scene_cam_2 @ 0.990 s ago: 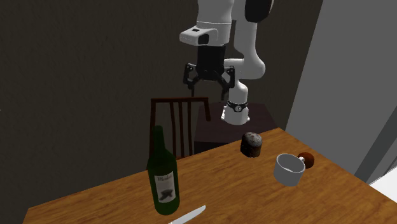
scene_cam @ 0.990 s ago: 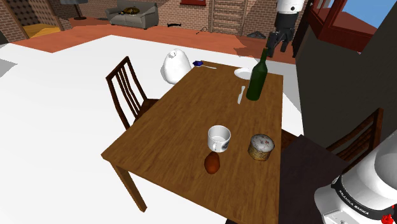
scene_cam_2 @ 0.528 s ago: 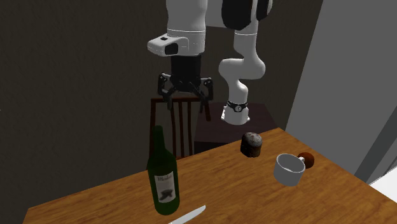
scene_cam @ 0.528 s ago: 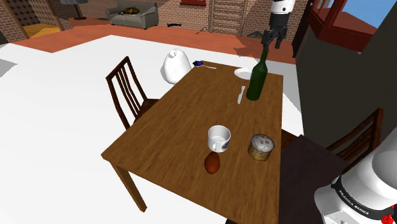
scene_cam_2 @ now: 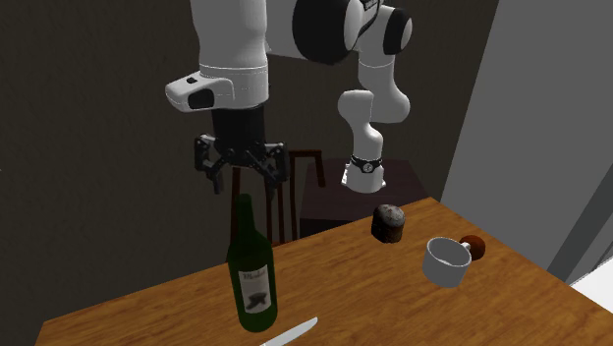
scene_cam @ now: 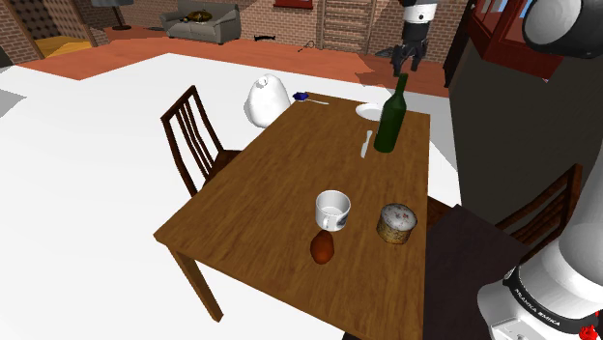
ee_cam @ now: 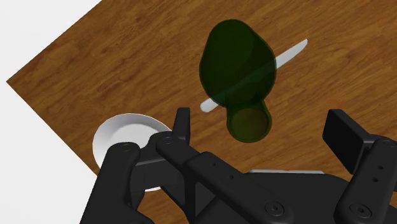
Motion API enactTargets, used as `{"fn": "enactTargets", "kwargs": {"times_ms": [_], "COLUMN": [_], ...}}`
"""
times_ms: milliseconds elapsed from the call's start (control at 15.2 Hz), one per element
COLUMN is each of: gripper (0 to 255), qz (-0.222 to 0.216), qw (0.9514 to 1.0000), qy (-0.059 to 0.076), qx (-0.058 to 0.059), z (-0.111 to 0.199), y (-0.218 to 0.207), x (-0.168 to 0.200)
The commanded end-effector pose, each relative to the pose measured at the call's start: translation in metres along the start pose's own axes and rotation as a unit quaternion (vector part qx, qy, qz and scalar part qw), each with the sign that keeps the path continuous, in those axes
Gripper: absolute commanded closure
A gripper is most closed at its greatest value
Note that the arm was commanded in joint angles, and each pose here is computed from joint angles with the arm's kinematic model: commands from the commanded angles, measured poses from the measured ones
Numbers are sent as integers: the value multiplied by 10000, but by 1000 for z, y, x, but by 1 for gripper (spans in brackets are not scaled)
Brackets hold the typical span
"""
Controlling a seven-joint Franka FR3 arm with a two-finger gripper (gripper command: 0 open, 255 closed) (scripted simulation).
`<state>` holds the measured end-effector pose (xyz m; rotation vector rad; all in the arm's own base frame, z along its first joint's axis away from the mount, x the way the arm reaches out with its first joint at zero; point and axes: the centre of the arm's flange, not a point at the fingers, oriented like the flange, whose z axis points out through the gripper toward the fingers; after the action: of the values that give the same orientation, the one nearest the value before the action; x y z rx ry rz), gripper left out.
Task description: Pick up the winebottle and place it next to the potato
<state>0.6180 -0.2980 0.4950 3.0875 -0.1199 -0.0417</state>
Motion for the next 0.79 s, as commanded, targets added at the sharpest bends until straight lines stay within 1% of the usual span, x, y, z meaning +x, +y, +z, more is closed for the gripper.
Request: {"fn": "enactTargets", "kwargs": {"times_ms": [0, 330, 726], "gripper": [0, 0, 0], "qz": [1, 1, 1], "qw": [10000, 10000, 10000], "qy": [4, 4, 4], "qx": [-1, -1, -1], "z": [11, 35, 35], "y": [1, 1, 1], "x": [2, 2, 2]}}
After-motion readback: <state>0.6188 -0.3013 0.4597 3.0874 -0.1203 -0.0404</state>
